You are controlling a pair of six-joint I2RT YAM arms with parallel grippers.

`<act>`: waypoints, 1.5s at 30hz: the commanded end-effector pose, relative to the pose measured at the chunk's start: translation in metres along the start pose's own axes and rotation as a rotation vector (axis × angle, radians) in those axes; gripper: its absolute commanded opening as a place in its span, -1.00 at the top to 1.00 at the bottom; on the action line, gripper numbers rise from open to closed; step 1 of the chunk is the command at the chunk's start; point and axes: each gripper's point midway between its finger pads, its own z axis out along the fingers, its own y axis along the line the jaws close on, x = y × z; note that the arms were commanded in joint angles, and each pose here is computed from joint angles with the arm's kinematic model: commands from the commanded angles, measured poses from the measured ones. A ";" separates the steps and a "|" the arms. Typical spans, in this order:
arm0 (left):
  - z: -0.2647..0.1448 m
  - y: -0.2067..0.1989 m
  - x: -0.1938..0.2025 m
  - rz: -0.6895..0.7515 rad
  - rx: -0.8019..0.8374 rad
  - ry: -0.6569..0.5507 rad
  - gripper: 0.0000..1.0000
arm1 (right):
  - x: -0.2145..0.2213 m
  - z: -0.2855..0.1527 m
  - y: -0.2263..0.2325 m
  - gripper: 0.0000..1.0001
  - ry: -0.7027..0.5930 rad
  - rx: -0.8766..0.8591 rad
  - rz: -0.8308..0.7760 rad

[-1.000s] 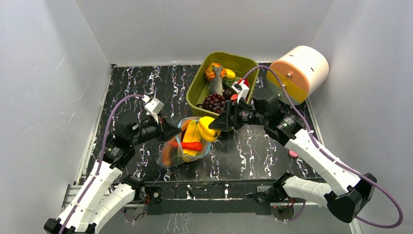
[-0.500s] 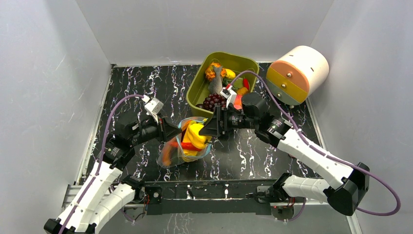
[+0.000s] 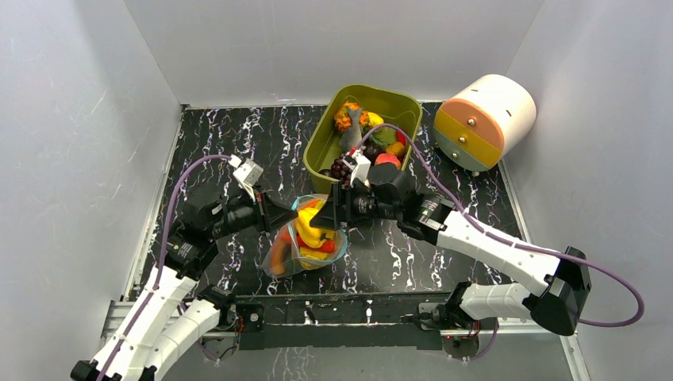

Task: Place the food in the zip-top bag and seal the zipper
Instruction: Place the fake vegetable in the zipper food storage bag.

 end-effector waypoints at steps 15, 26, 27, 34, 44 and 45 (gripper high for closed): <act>-0.014 -0.043 -0.036 0.033 0.150 -0.134 0.88 | 0.014 0.036 -0.012 0.04 -0.131 0.193 -0.144; -0.016 -0.034 -0.023 0.066 0.116 -0.087 0.89 | -0.019 -0.007 0.035 -0.79 -0.162 0.090 -0.373; -0.016 -0.034 -0.022 0.073 0.116 -0.082 0.89 | -0.020 -0.011 0.036 -0.87 -0.156 0.093 -0.400; -0.019 -0.034 -0.014 0.124 0.122 -0.031 0.88 | -0.020 -0.043 0.047 -0.73 -0.106 0.053 -0.598; -0.026 -0.042 -0.007 0.206 0.165 0.061 0.87 | 0.014 -0.089 0.030 -0.28 -0.055 -0.061 -1.050; -0.027 -0.044 -0.006 0.216 0.175 0.065 0.86 | 0.015 -0.089 0.024 -0.22 -0.057 -0.043 -1.068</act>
